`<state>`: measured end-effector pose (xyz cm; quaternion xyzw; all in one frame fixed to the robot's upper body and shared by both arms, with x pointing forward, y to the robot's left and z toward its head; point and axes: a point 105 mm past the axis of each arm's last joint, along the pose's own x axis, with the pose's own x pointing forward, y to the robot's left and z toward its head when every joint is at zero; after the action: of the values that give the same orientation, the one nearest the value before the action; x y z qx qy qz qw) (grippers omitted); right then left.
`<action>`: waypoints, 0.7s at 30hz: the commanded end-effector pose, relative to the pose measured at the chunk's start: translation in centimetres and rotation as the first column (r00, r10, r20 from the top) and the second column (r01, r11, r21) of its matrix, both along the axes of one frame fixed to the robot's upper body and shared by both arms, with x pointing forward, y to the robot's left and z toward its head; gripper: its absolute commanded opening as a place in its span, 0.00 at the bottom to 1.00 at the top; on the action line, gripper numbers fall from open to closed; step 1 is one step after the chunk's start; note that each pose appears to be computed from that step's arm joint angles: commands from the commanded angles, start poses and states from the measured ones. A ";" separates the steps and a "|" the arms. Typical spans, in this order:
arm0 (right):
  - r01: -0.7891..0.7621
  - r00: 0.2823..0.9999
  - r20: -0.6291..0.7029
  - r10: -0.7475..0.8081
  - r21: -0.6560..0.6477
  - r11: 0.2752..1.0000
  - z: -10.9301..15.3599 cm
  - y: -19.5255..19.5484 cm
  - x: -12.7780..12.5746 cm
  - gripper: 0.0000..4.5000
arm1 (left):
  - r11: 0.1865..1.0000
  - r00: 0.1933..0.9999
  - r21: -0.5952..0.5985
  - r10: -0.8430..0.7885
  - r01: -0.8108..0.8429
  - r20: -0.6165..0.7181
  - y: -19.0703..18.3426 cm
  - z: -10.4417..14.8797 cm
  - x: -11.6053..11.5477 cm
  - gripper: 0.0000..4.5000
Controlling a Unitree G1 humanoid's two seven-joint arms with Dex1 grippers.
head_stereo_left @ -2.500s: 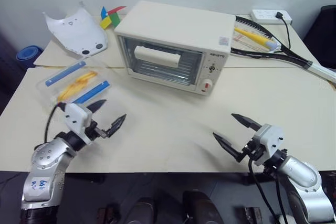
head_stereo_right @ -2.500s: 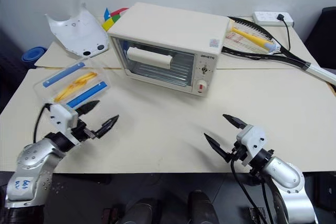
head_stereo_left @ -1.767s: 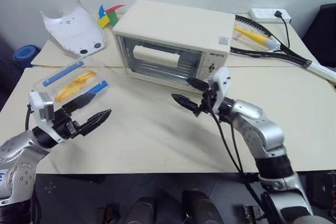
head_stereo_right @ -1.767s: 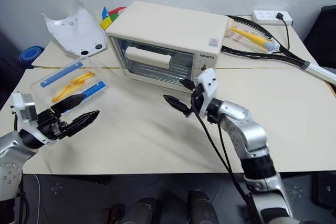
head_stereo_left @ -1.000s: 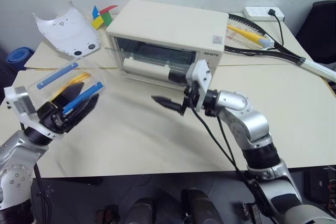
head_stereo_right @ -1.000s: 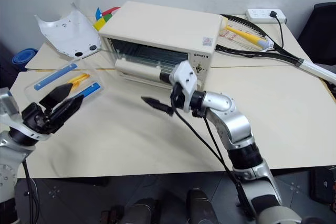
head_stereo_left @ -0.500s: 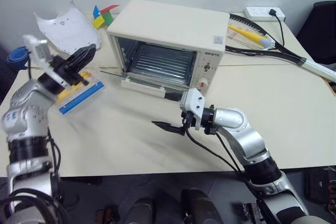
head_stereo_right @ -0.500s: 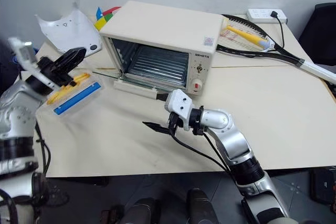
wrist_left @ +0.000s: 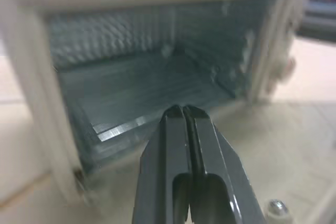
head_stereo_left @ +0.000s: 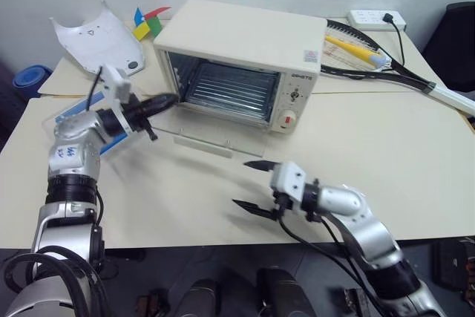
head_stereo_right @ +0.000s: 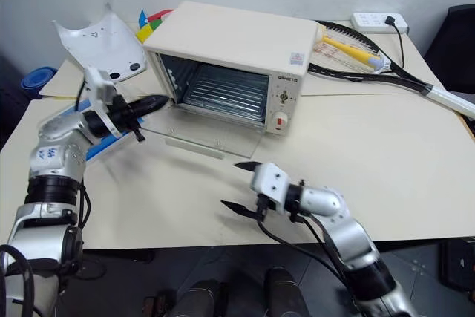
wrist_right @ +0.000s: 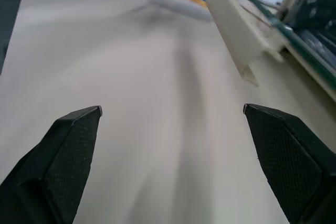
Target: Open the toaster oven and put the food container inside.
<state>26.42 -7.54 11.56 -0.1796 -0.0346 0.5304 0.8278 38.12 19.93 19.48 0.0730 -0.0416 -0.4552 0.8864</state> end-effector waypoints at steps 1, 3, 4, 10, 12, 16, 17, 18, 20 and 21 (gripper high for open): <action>0.068 0.997 0.044 -0.070 0.043 0.997 1.2 -2.6 -1.6 1.00 | 0.998 0.999 0.066 -0.017 0.014 0.038 -0.4 -0.2 -0.6 0.01; 0.119 0.992 0.025 -0.120 0.035 0.992 0.7 -4.4 -2.5 1.00 | 0.997 1.000 0.075 -0.001 -0.001 0.029 -0.3 -0.9 -0.8 0.01; 0.144 0.989 0.017 -0.145 0.034 0.989 0.6 -5.2 -2.9 1.00 | 0.997 1.000 0.074 0.016 -0.018 0.025 -0.2 -1.1 -0.8 0.01; 0.284 0.959 0.013 -0.284 0.023 0.959 0.7 -9.6 -3.8 1.00 | 0.994 0.999 0.100 0.038 -0.041 0.027 -0.5 -3.1 -1.9 0.01; 0.306 0.952 0.016 -0.307 0.044 0.951 1.2 -10.6 -3.8 1.00 | 0.995 0.998 0.088 0.055 -0.056 0.014 -0.8 -4.0 -2.3 0.01; 0.268 0.957 0.076 -0.281 0.147 0.952 3.5 -10.9 -3.8 1.00 | 0.990 0.995 0.102 0.098 -0.096 -0.016 -0.7 -6.1 -3.0 0.01; 0.253 0.958 0.094 -0.272 0.173 0.952 4.1 -10.9 -3.7 1.00 | 0.990 0.994 0.094 0.106 -0.104 -0.020 -0.7 -6.3 -3.2 0.01; 0.241 0.958 0.103 -0.266 0.202 0.949 4.6 -10.8 -3.6 1.00 | 0.989 0.993 0.092 0.119 -0.116 -0.021 -0.6 -6.5 -3.4 0.01; 0.233 0.956 0.116 -0.269 0.254 0.939 5.5 -10.6 -2.9 1.00 | 0.987 0.990 0.086 0.140 -0.137 -0.020 -0.3 -6.8 -3.8 0.01; 0.219 0.958 0.118 -0.260 0.277 0.935 5.9 -10.4 -2.6 1.00 | 0.986 0.987 0.060 0.159 -0.158 -0.018 0.0 -6.6 -4.1 0.01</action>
<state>23.77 -18.11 16.13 -0.1272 -0.1121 0.4005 0.9005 34.40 19.36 12.74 0.1045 -0.0059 -0.4016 0.9098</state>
